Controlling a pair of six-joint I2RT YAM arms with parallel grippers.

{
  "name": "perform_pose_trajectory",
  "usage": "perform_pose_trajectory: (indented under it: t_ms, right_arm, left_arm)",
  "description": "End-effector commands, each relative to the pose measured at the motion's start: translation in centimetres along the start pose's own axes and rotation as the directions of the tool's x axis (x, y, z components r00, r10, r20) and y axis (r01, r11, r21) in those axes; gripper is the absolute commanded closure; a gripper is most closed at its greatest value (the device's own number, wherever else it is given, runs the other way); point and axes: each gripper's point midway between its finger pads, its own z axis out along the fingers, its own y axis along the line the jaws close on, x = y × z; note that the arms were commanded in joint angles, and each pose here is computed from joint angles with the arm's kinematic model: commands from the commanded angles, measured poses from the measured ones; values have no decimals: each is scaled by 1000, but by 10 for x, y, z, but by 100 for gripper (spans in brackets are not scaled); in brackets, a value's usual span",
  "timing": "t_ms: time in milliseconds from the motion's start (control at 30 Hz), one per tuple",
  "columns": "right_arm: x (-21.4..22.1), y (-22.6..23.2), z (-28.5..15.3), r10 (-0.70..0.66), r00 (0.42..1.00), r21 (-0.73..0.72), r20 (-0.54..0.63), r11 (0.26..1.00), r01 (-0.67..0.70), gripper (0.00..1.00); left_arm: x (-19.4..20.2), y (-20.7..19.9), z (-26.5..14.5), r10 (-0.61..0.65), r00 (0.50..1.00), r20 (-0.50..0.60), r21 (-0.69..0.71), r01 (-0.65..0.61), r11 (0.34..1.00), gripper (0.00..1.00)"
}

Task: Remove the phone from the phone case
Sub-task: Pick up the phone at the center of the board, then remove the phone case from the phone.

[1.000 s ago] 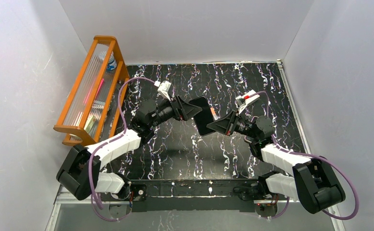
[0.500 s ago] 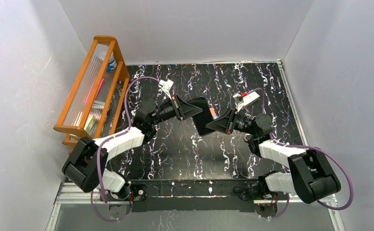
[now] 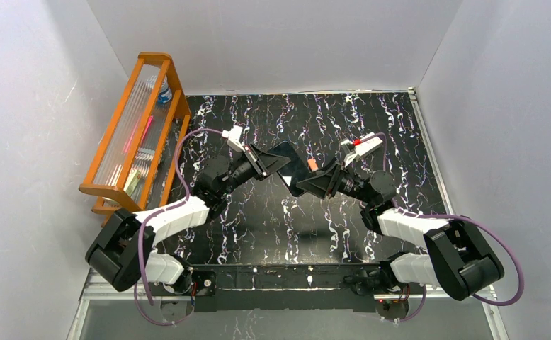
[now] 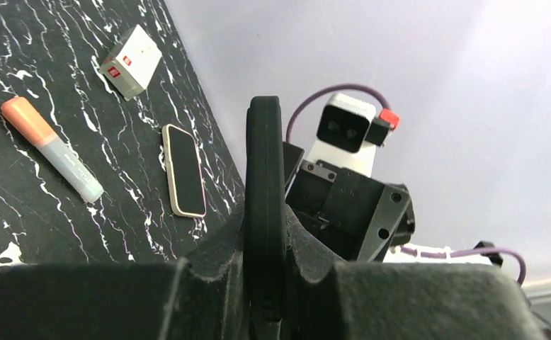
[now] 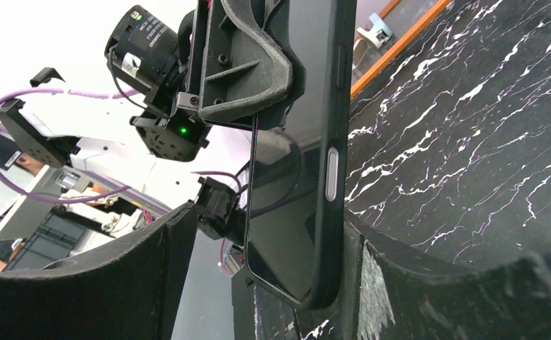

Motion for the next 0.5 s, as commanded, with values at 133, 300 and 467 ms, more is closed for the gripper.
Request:
perform_pose_trajectory:
  t_ms: [133, 300, 467]
  right_arm:
    - [-5, 19, 7, -78, 994, -52, 79, 995, 82, 24]
    - [0, 22, 10, -70, 994, -67, 85, 995, 76, 26]
    - [3, 24, 15, -60, 995, -77, 77, 995, 66, 28]
  left_arm:
    - [-50, -23, -12, -119, 959, 259, 51, 109, 993, 100]
    - [-57, -32, -14, -141, 949, 280, 82, 123, 989, 100]
    - [-63, -35, -21, -148, 935, 322, 94, 124, 988, 100]
